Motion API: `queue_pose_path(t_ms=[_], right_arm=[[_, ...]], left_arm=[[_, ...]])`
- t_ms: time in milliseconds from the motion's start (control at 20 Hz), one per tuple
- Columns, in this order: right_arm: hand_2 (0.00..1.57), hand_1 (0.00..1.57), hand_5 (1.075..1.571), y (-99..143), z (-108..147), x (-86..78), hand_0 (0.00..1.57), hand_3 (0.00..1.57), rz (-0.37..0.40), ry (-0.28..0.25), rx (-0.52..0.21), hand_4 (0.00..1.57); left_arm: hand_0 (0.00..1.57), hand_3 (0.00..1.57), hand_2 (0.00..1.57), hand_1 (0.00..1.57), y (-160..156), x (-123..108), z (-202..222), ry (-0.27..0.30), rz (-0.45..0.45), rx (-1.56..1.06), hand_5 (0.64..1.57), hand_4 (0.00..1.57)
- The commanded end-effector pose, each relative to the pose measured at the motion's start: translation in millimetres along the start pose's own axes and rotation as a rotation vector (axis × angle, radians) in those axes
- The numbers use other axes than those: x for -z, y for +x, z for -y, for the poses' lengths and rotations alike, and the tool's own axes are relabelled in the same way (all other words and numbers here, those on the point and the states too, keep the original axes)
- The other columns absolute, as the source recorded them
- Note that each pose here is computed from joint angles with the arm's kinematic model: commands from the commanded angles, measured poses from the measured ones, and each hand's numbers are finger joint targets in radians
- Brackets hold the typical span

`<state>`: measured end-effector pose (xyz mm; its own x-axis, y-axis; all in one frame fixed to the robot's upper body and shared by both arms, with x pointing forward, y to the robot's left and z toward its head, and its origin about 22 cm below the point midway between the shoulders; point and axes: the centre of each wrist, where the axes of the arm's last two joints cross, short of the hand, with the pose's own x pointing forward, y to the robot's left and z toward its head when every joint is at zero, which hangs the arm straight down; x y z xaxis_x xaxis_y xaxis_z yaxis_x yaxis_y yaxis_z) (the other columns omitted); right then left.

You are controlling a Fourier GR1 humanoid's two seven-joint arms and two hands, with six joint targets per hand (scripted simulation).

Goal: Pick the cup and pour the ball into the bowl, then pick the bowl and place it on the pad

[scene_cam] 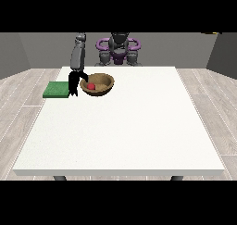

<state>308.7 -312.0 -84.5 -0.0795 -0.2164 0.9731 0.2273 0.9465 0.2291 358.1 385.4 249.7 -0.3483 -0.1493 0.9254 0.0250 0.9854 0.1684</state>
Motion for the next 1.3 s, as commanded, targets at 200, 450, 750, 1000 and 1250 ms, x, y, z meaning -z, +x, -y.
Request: queue_pose_path(t_ms=[200, 450, 750, 1000, 1250], right_arm=[[0.00, 0.00, 1.550, -20.1, -51.9, 2.0, 0.00, 0.00, -0.062, 0.016, 0.006, 0.45], [0.00, 0.00, 1.556, -11.5, -49.8, 11.4, 0.00, 0.00, -0.047, -0.013, 0.024, 0.50], [1.57, 1.57, 1.471, -24.1, 27.1, -26.3, 1.57, 1.57, -0.202, -0.236, -0.257, 0.94], [1.57, 1.57, 1.530, -2.5, 47.5, -17.4, 1.57, 1.42, -0.193, -0.303, -0.351, 0.95], [1.57, 1.57, 1.546, 35.7, 52.0, 8.1, 1.57, 1.25, -0.224, -0.306, -0.463, 1.01]], left_arm=[[0.00, 0.00, 0.00, 0.00, 17.4, 0.3, -4.0, 0.004, 0.004, 0.013, 1.537, 1.02], [0.00, 0.00, 0.00, 0.00, 15.2, -11.0, -25.8, 0.037, 0.038, -0.004, 1.543, 1.02], [0.00, 0.00, 0.00, 0.00, 13.9, -12.8, -25.0, 0.011, 0.071, -0.037, 1.529, 1.03], [0.00, 0.00, 0.00, 0.00, 21.3, -13.8, -35.1, 0.007, 0.056, -0.036, 1.517, 1.13], [0.00, 0.00, 0.00, 0.00, -1.9, -18.5, -41.5, 0.028, -0.045, -0.052, 1.526, 1.19]])
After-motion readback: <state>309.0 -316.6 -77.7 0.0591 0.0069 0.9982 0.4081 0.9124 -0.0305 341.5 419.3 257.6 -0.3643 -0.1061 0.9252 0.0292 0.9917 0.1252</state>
